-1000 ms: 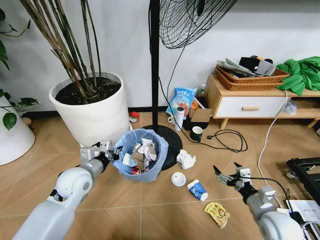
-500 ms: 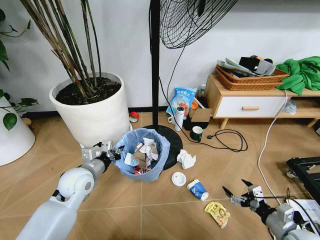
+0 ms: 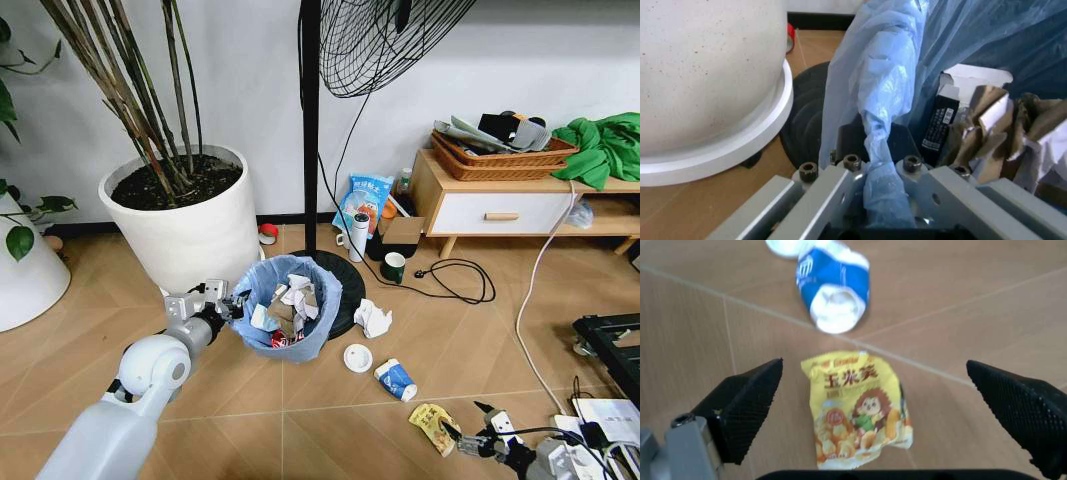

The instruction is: Pick up the trash bin and place the garbage on the floor into it.

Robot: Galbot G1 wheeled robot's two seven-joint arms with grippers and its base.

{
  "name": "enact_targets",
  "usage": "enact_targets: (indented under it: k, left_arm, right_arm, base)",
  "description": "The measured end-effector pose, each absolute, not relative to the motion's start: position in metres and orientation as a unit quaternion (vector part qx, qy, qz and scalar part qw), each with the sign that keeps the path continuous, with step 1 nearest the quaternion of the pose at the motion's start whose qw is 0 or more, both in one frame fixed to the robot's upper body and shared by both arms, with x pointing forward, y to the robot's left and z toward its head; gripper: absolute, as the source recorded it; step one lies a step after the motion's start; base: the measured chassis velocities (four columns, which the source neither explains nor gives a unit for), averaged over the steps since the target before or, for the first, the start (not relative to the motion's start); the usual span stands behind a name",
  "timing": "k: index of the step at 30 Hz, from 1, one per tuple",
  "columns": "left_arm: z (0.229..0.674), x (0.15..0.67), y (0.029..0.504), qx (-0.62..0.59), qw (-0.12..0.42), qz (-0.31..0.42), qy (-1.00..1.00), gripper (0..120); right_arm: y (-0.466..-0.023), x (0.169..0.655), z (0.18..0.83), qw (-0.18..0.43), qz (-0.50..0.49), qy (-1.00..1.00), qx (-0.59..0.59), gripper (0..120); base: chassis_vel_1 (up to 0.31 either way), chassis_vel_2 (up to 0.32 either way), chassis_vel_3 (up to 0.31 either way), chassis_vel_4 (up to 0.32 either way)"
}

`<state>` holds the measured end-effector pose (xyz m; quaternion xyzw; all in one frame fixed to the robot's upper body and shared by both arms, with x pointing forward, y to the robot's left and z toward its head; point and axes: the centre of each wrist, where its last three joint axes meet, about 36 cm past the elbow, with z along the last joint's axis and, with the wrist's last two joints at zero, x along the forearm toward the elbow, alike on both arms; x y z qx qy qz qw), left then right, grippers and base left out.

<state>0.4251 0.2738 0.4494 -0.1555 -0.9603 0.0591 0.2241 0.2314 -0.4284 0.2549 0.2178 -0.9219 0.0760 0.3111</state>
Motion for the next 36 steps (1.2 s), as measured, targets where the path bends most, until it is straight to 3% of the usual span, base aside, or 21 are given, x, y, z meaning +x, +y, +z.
enact_targets:
  k: [15, 29, 33, 35, 36]
  left_arm:
    - [0.452, 0.423, 0.275, -0.154, 0.218, 0.061, -0.962, 0]
    - [0.452, 0.425, 0.275, -0.155, 0.218, 0.06, -0.962, 0]
    - [0.452, 0.424, 0.275, -0.155, 0.22, 0.059, -0.961, 0]
    - [0.452, 0.424, 0.275, -0.155, 0.22, 0.059, -0.961, 0]
    - [0.452, 0.425, 0.275, -0.156, 0.221, 0.059, -0.961, 0]
  right_arm:
    - [-0.414, 0.266, 0.211, 0.337, 0.068, -0.915, 0.212, 100]
    - [-0.401, 0.266, 0.187, 0.353, 0.045, -0.912, 0.203, 100]
    - [-0.4, 0.266, 0.181, 0.356, 0.042, -0.912, 0.199, 97]
    - [-0.4, 0.265, 0.178, 0.359, 0.04, -0.912, 0.196, 92]
    - [-0.401, 0.264, 0.174, 0.361, 0.037, -0.912, 0.193, 84]
  base:
    - [0.0, 0.0, 0.0, 0.0]
    - [0.0, 0.0, 0.0, 0.0]
    - [0.0, 0.0, 0.0, 0.0]
    - [0.0, 0.0, 0.0, 0.0]
    - [0.0, 0.0, 0.0, 0.0]
